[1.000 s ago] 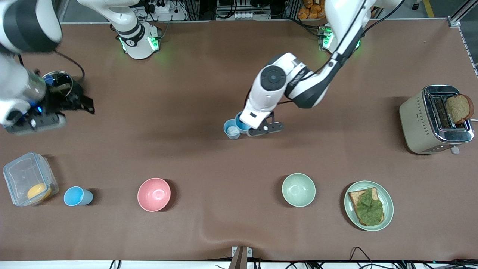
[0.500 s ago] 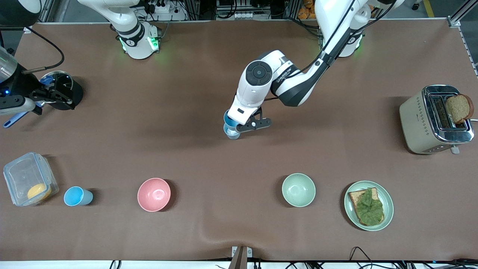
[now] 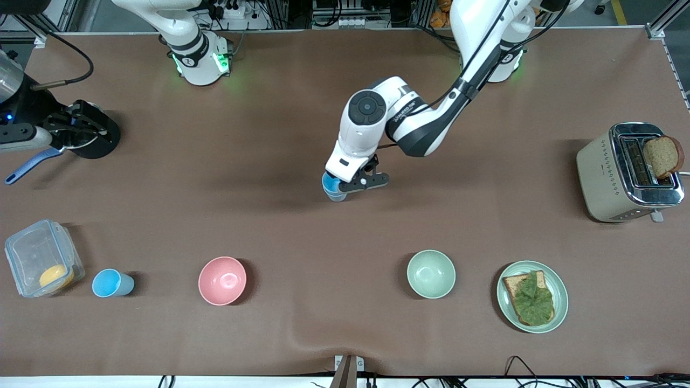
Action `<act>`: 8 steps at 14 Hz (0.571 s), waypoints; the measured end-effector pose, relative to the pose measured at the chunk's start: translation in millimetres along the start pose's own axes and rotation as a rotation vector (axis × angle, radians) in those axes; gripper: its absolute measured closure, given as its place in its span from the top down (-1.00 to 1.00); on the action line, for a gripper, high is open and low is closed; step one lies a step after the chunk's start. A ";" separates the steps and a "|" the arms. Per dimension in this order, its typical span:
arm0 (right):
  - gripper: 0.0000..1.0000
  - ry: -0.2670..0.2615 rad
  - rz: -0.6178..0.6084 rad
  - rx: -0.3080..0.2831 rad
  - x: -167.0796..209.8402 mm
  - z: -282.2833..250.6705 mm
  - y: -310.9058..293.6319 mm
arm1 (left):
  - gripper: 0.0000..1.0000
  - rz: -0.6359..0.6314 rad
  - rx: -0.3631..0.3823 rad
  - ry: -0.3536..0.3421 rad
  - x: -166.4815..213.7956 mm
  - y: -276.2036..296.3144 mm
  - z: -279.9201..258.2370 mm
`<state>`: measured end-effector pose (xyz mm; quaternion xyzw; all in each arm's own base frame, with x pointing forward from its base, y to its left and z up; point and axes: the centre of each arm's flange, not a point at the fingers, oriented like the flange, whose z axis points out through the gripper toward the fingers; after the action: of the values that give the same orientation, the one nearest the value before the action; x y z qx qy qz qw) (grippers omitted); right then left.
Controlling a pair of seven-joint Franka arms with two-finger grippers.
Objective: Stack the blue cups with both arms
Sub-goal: 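Lower the left-held cup into the placed cup while the right gripper withdraws, then open the left gripper and lift it off the stacked cups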
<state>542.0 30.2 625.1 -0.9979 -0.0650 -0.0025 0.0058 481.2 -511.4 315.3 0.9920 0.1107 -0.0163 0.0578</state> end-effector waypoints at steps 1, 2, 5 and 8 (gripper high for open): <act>1.00 -0.003 0.004 0.000 0.1 0.9 1.1 | 0.41 0.002 -0.003 0.004 0.4 1.3 -2.2; 1.00 -0.007 0.009 0.001 0.0 1.6 3.2 | 0.59 -0.002 -0.012 0.013 4.4 2.2 -7.6; 1.00 -0.009 0.022 0.001 -0.5 2.2 8.9 | 1.00 -0.046 -0.032 0.086 41.2 -7.3 -54.1; 1.00 -0.015 0.029 0.002 -1.4 2.6 11.7 | 1.00 -0.082 0.040 0.125 89.2 -46.2 -115.3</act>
<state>542.2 18.5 622.4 -0.9987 -0.0505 0.0051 0.0063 560.2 -433.6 420.6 0.9867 0.1542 0.0412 0.0301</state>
